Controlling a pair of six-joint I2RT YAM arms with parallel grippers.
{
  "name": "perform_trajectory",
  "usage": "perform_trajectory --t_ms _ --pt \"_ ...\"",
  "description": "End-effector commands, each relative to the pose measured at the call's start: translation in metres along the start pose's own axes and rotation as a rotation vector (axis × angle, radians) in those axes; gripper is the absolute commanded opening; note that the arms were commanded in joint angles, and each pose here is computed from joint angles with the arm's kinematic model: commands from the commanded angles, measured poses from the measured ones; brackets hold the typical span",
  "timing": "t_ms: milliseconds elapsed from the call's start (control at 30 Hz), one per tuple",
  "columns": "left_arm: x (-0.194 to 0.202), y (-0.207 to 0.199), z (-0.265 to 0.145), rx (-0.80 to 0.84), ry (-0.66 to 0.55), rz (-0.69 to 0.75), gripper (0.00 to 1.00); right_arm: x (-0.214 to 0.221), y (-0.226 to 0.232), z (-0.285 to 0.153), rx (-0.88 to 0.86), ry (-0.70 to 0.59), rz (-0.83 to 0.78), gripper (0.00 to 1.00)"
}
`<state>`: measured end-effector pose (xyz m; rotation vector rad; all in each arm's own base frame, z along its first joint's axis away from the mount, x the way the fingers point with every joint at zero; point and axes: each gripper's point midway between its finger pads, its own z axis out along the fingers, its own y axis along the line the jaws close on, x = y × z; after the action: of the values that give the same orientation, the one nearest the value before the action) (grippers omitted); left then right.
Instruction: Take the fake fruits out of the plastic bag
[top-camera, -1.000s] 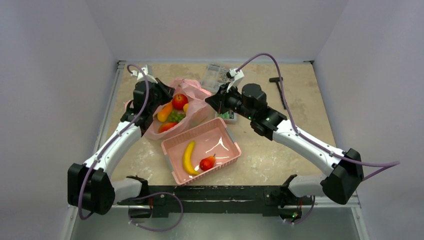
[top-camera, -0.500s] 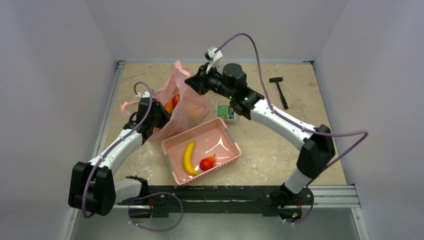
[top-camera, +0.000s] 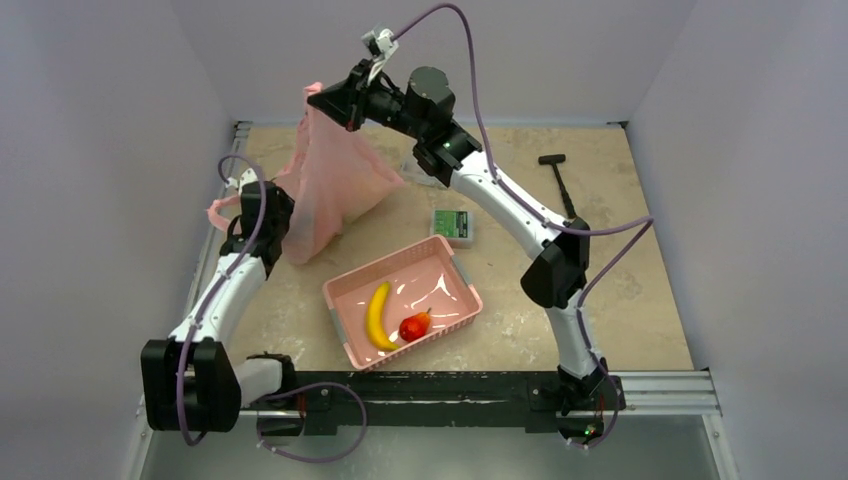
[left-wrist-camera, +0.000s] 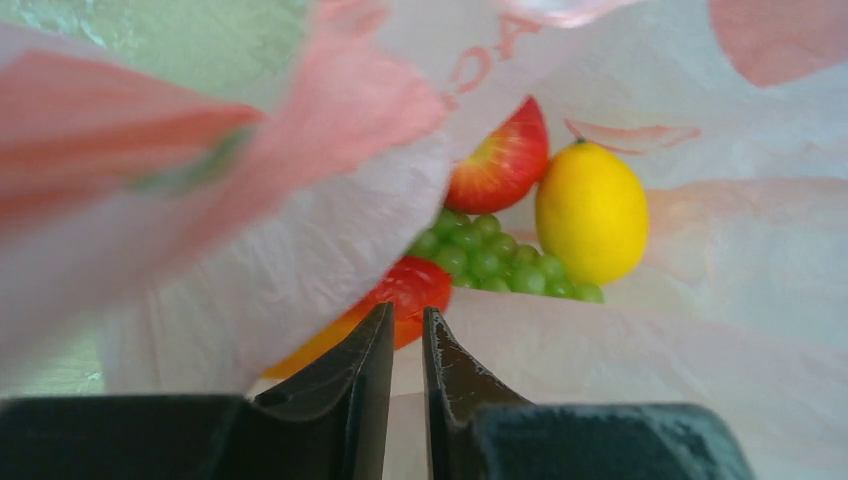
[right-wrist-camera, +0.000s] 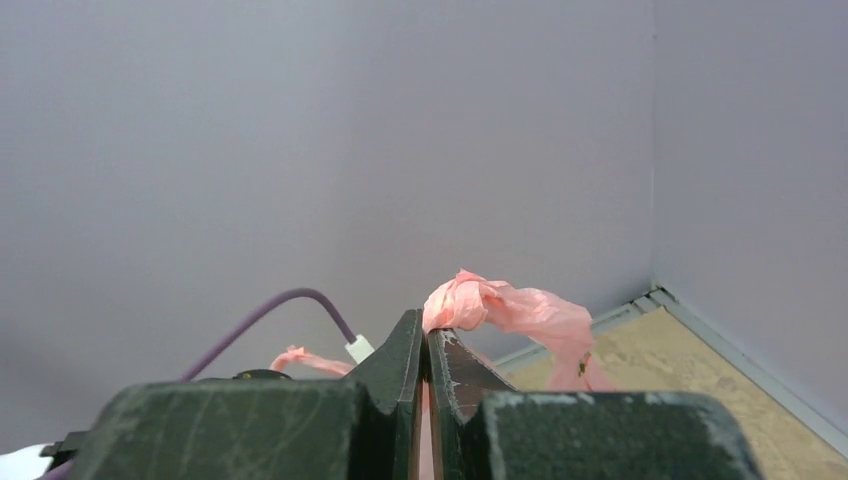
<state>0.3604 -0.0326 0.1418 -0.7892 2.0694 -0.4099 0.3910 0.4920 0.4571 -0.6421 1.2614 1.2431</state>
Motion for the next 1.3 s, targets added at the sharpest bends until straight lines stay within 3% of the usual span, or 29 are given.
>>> perform_trajectory --t_ms 0,133,300,433,500,667,800,967,1033,1100,1267 --pt "-0.032 -0.017 -0.023 0.055 -0.121 -0.016 0.16 -0.047 0.037 -0.008 -0.089 -0.063 -0.041 0.00" --pt "-0.016 -0.022 -0.023 0.098 -0.040 0.028 0.19 -0.006 0.026 -0.040 -0.008 0.047 -0.054 0.00" --pt "0.022 -0.034 -0.016 0.202 0.140 0.071 0.25 0.072 -0.009 -0.124 0.281 0.232 -0.022 0.00" --pt "0.049 -0.037 -0.011 0.219 0.235 0.122 0.34 0.093 -0.027 -0.187 0.520 0.288 0.015 0.00" --pt "0.060 -0.033 -0.012 0.173 0.287 0.155 0.35 0.104 -0.021 -0.205 0.539 0.317 0.015 0.00" --pt "0.065 0.000 -0.021 0.039 0.227 0.162 0.43 0.157 -0.028 -0.245 0.649 0.415 0.032 0.00" --pt "0.068 -0.024 -0.031 0.181 0.244 0.174 0.45 0.197 -0.026 -0.252 0.631 0.490 0.041 0.00" --pt "0.068 -0.073 -0.038 0.387 0.236 0.216 0.47 0.195 -0.012 -0.240 0.582 0.478 0.033 0.00" --pt "0.070 -0.093 -0.037 0.398 0.201 0.272 0.47 0.184 -0.009 -0.234 0.569 0.456 0.033 0.00" --pt "0.062 -0.092 -0.024 0.303 0.130 0.245 0.48 0.173 -0.001 -0.228 0.535 0.429 0.042 0.00" --pt "0.053 -0.094 0.013 0.211 0.052 0.009 0.47 0.154 0.008 -0.222 0.513 0.357 0.085 0.00"
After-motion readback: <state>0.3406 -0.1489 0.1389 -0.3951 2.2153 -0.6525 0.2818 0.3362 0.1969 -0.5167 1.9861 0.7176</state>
